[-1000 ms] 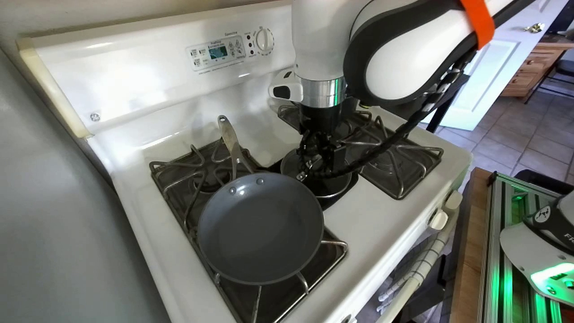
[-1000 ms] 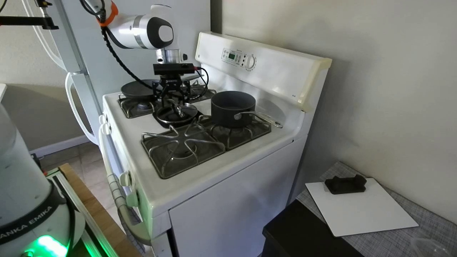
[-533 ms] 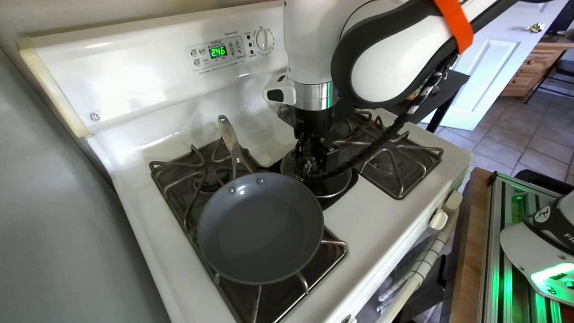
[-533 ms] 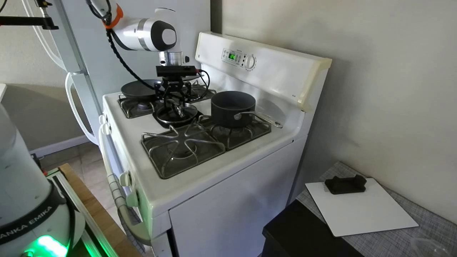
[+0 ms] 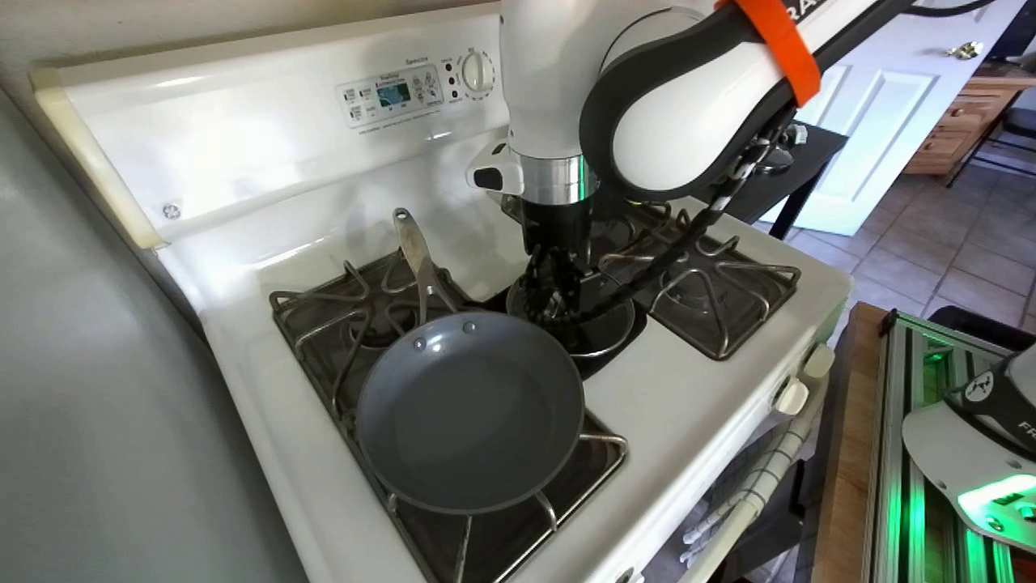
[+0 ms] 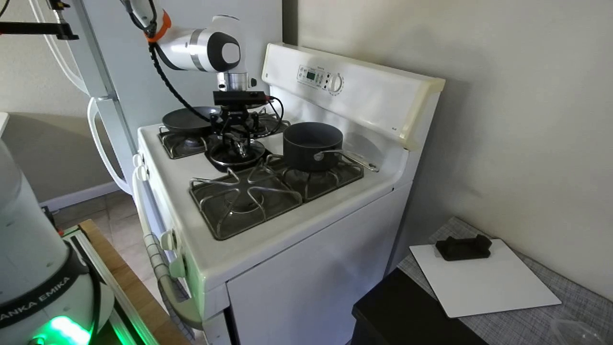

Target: Pick up the clear lid from the black oven mat and put it on the black pot

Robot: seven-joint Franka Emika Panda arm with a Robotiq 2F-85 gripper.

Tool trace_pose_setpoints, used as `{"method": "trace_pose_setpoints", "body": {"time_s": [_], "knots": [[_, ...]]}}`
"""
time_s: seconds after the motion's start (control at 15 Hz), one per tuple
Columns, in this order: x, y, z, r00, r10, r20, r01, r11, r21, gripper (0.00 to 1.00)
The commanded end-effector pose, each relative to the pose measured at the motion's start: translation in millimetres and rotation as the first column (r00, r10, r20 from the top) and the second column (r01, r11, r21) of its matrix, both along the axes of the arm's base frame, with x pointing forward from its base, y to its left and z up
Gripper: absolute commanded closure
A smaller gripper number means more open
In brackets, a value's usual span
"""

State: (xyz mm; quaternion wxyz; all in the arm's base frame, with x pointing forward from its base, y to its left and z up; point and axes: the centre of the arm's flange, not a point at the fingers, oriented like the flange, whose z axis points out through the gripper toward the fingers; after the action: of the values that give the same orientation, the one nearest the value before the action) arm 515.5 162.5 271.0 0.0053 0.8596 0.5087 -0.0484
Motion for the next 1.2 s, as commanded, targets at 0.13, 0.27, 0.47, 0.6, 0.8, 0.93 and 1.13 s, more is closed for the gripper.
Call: {"method": "trace_pose_setpoints", "body": {"time_s": [0.13,0.27,0.47,0.6,0.8,0.93,1.13], "knots": [[8.4,1.5,-7.7,0.999,0.016,-0.044,-0.016,1.0,-0.002,0.27],[9.7,1.1,-5.7,0.998,0.02,-0.063,-0.02,1.0,-0.006,0.31],[15.7,-0.3,-4.9,0.995,0.007,-0.097,-0.01,0.999,-0.031,0.32],[19.4,-1.7,-5.6,0.991,0.003,-0.136,-0.009,0.999,-0.046,0.32],[24.7,-2.9,-8.0,0.982,-0.004,-0.19,-0.007,0.998,-0.056,0.36],[28.1,-3.6,-8.8,0.974,-0.002,-0.227,-0.011,0.998,-0.056,0.41],[33.6,-5.2,-11.8,0.964,0.002,-0.265,-0.016,0.999,-0.051,0.47]]}}
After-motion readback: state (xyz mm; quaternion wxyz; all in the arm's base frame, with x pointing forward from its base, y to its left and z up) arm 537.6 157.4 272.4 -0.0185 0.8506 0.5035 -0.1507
